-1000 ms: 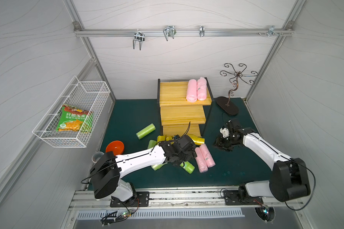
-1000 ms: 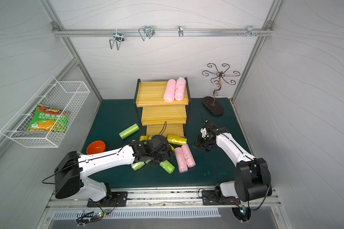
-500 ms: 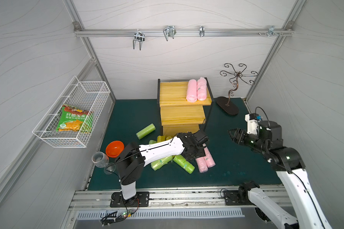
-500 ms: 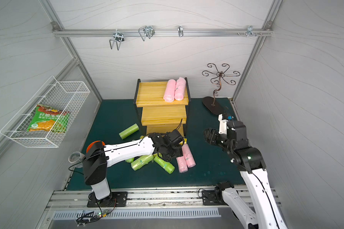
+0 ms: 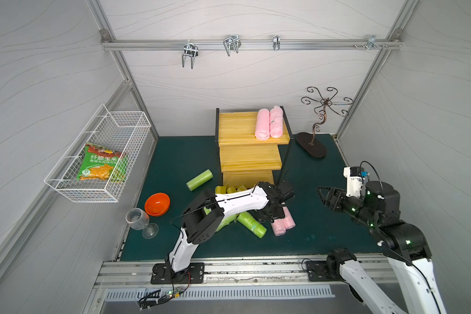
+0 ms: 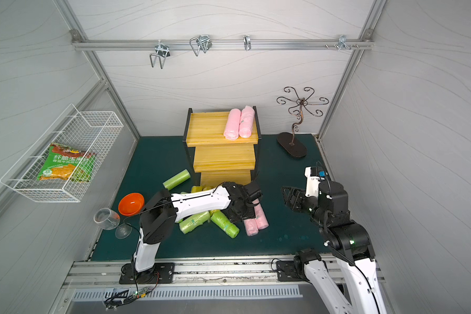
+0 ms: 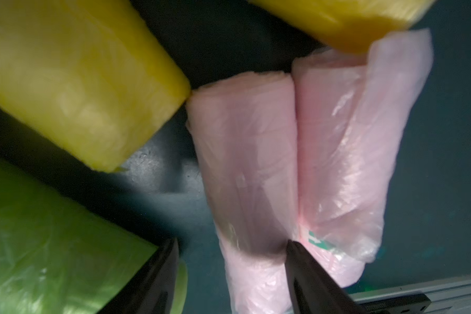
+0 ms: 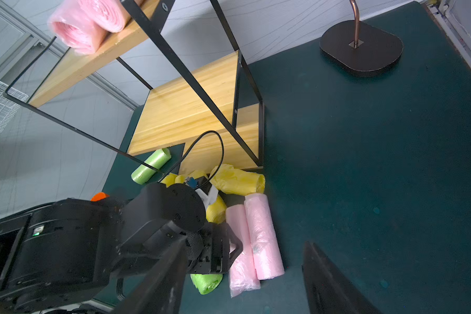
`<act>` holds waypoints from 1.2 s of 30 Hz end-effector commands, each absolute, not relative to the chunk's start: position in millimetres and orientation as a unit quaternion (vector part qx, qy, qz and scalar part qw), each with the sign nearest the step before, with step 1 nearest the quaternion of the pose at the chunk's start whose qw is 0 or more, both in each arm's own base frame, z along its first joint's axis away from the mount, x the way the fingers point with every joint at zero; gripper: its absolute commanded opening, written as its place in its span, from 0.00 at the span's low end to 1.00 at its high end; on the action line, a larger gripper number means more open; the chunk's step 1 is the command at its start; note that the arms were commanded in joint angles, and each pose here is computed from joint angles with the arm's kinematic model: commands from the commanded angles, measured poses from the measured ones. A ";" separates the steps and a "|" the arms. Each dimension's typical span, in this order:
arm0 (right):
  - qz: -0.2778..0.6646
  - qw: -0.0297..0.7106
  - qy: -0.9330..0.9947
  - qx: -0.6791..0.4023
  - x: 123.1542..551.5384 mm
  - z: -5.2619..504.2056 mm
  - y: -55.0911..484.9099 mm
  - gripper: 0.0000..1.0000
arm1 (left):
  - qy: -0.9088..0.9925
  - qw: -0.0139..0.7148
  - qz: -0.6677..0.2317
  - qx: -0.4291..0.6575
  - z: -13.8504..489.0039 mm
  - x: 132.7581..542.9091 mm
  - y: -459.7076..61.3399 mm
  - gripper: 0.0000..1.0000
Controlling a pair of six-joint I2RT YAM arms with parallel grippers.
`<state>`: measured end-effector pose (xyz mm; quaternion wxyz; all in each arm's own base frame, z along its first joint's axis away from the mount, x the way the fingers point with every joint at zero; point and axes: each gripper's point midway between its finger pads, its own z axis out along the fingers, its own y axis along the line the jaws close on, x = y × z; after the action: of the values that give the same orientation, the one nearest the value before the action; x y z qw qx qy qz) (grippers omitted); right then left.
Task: Sort the rolls of trash bags by color and place them on the shelf
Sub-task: Pick up the roll of trash bags from the center of the board.
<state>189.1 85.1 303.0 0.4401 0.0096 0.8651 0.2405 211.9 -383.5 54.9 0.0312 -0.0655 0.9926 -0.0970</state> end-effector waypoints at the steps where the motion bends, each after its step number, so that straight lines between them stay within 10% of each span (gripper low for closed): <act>1: 0.242 0.440 0.865 -0.005 181.8 303.2 86.6 0.71 | 0.989 0.056 -0.124 -0.063 62.8 223.1 -399.3 0.68; 19: 0.238 0.436 0.868 -0.013 177.2 294.2 86.9 0.74 | 0.991 0.040 -0.101 -0.075 41.4 223.9 -400.0 0.66; 36: 0.238 0.432 0.870 -0.017 178.5 286.6 88.8 0.75 | 0.995 -0.016 -0.049 -0.086 1.1 210.5 -373.6 0.41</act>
<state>180.8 87.9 285.8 0.4287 -0.0101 0.8717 0.2370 218.5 -389.2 30.6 0.0130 -0.0820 0.9924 -0.0912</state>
